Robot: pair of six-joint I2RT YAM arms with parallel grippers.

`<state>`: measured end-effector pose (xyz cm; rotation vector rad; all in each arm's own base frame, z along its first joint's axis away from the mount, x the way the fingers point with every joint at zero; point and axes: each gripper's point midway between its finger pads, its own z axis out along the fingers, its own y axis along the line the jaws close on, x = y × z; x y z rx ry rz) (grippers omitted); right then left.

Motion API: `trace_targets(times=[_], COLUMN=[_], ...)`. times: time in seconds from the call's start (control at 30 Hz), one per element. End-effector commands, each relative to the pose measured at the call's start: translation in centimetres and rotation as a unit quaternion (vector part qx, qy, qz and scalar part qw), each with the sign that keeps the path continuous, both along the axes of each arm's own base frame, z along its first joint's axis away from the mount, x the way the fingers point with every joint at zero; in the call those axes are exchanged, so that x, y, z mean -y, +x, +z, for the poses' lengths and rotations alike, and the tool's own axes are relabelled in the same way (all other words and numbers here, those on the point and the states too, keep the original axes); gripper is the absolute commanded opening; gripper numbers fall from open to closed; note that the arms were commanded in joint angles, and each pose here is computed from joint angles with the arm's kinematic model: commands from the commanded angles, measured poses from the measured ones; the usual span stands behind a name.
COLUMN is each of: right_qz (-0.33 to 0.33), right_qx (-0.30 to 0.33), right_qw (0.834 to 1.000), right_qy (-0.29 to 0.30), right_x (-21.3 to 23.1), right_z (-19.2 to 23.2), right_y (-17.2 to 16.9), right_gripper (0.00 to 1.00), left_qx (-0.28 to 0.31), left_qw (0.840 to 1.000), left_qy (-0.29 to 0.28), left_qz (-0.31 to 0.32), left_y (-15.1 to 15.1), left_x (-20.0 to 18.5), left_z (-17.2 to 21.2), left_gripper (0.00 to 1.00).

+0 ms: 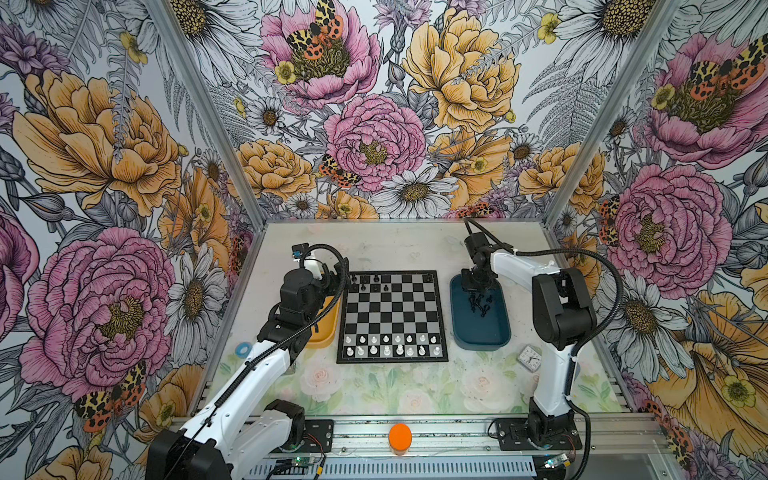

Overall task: Set up the chess pieces on the board
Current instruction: 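Lower the right gripper into the teal tray and grasp a black piece, then carry the black piece with the right gripper to the board's far rows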

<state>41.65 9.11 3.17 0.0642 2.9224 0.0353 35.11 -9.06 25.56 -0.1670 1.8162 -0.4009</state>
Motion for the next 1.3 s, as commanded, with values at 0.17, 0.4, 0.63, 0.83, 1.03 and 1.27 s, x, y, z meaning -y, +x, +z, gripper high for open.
trace_targets(times=[0.17, 0.4, 0.63, 0.83, 1.03, 1.27], right_qz=[-0.006, 0.007, 0.050, 0.105, 0.164, 0.212], right_qx=[0.030, 0.066, 0.080, 0.084, 0.074, 0.042], right_qw=[0.999, 0.998, 0.995, 0.991, 0.983, 0.974], right_qy=[-0.013, -0.025, -0.024, 0.000, 0.039, 0.065], right_x=[0.4, -0.4, -3.8, -8.9, -15.3, -20.9], right_z=[1.6, 5.8, 9.8, 12.1, 12.3, 9.7], right_y=[1.2, 0.9, 0.1, -0.6, -1.1, -1.0], right_gripper=[0.00, 0.00, 0.00, 0.00, 0.00, 0.00], left_qx=[0.018, 0.016, 0.017, 0.023, 0.029, 0.033], left_qw=[1.000, 1.000, 1.000, 0.999, 0.999, 0.999], left_qy=[0.005, 0.011, 0.017, 0.023, 0.023, 0.025], left_qz=[0.001, 0.000, 0.000, 0.009, 0.015, 0.019], left_y=[0.3, 0.3, 0.0, -0.7, -1.2, -1.7], left_x=[0.1, 0.1, -0.1, -0.7, -1.3, -1.7], left_z=[1.5, 1.2, 1.0, 1.1, 1.3, 1.4], left_gripper=[0.94, 0.94, 0.95, 0.95, 0.96, 0.96])
